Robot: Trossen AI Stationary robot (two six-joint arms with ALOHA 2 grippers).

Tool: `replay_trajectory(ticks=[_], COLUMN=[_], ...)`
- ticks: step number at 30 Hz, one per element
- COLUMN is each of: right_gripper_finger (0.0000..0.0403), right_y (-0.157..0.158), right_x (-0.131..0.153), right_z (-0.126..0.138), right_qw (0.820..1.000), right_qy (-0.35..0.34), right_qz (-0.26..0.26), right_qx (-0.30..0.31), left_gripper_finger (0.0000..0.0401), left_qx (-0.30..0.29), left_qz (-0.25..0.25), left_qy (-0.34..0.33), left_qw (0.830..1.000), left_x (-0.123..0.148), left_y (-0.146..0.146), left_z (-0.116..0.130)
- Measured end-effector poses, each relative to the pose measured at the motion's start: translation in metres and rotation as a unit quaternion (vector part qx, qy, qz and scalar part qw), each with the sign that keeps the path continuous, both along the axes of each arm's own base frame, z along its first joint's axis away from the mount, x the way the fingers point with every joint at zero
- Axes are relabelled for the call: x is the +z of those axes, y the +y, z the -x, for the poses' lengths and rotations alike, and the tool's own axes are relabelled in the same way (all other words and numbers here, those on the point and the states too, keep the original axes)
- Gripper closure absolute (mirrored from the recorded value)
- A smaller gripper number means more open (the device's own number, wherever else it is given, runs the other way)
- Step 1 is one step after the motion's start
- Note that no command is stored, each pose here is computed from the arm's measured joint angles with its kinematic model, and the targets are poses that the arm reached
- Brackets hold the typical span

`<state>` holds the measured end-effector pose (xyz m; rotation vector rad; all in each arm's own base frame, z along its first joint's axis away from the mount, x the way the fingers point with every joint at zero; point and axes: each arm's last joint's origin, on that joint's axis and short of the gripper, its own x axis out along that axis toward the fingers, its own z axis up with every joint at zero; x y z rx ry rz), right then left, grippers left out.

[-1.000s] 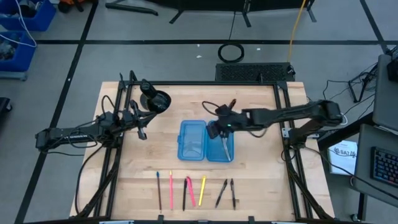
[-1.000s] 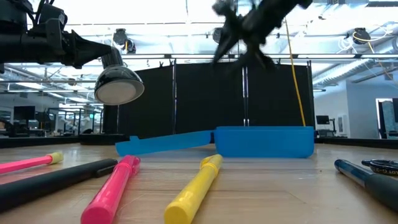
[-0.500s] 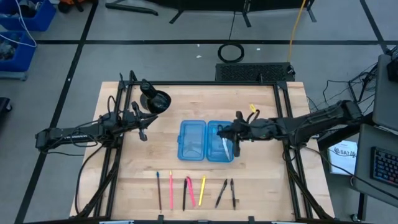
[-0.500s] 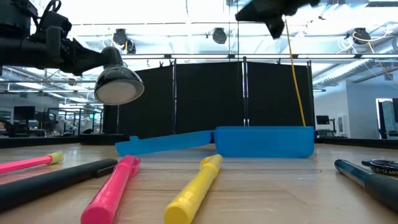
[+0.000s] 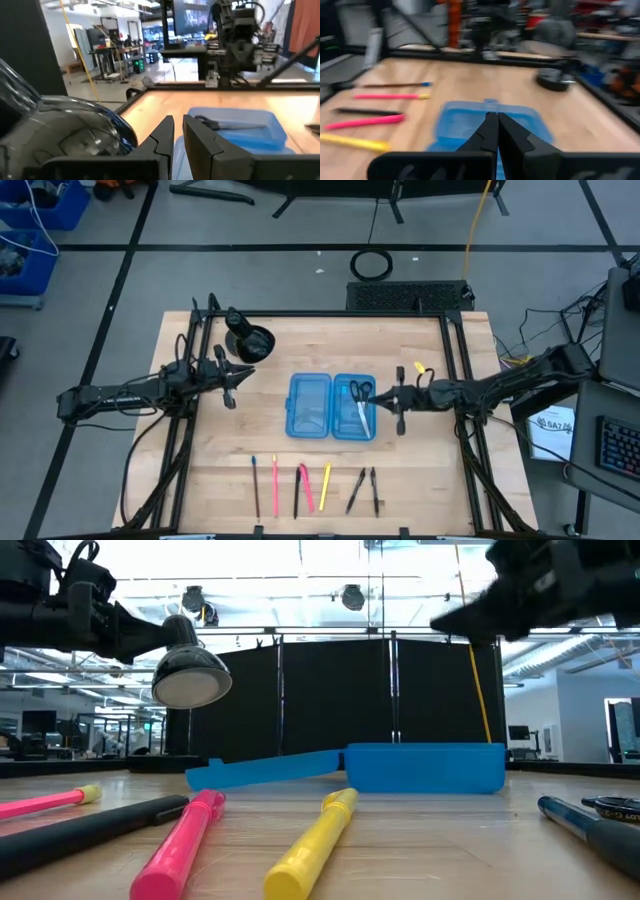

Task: Pick & place school supplies into a supply box
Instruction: Put the brown pencil into the supply box

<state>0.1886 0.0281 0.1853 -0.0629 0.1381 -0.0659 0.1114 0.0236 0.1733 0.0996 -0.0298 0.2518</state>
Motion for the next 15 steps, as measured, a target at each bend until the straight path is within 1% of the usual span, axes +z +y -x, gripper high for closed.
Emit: replay_trajectory(ticks=[2,5,7,9,11,13,15], right_gripper_finger=[0.0402,0.0403,0.0403,0.0403,0.0403,0.0403,0.0403], right_y=[-0.004,-0.007,-0.009,-0.012,-0.015,-0.017,-0.02], right_x=[-0.009,-0.023,-0.03,-0.03,-0.027,-0.026,-0.022], right_z=[0.007,0.018,0.025,0.029,0.03,0.032,0.034], right_qw=[1.0,0.999,0.998,0.997,0.996,0.996,0.995], right_qy=[-0.018,-0.031,-0.04,-0.058,-0.071,-0.073,-0.082], right_qz=[-0.006,-0.013,-0.005,0.004,0.016,0.025,0.029], right_qx=[-0.007,0.028,0.05,0.047,0.044,0.051,0.057], left_gripper_finger=[0.0355,0.0355,0.0355,0.0355,0.0355,0.0355,0.0355], left_qx=[-0.003,0.01,0.02,0.022,0.022,0.023,0.024], left_qz=[-0.008,-0.013,-0.008,-0.006,-0.015,-0.023,-0.019], left_qy=[0.022,0.037,0.039,0.046,0.05,0.053,0.052], left_qw=[1.0,0.999,0.999,0.999,0.998,0.998,0.998], left_x=[-0.004,-0.006,-0.007,-0.008,-0.009,-0.009,-0.009], left_y=[0.0,0.001,0.001,0.001,0.001,0.001,0.001], left_z=[0.0,0.0,0.0,0.0,0.0,0.0,0.0])
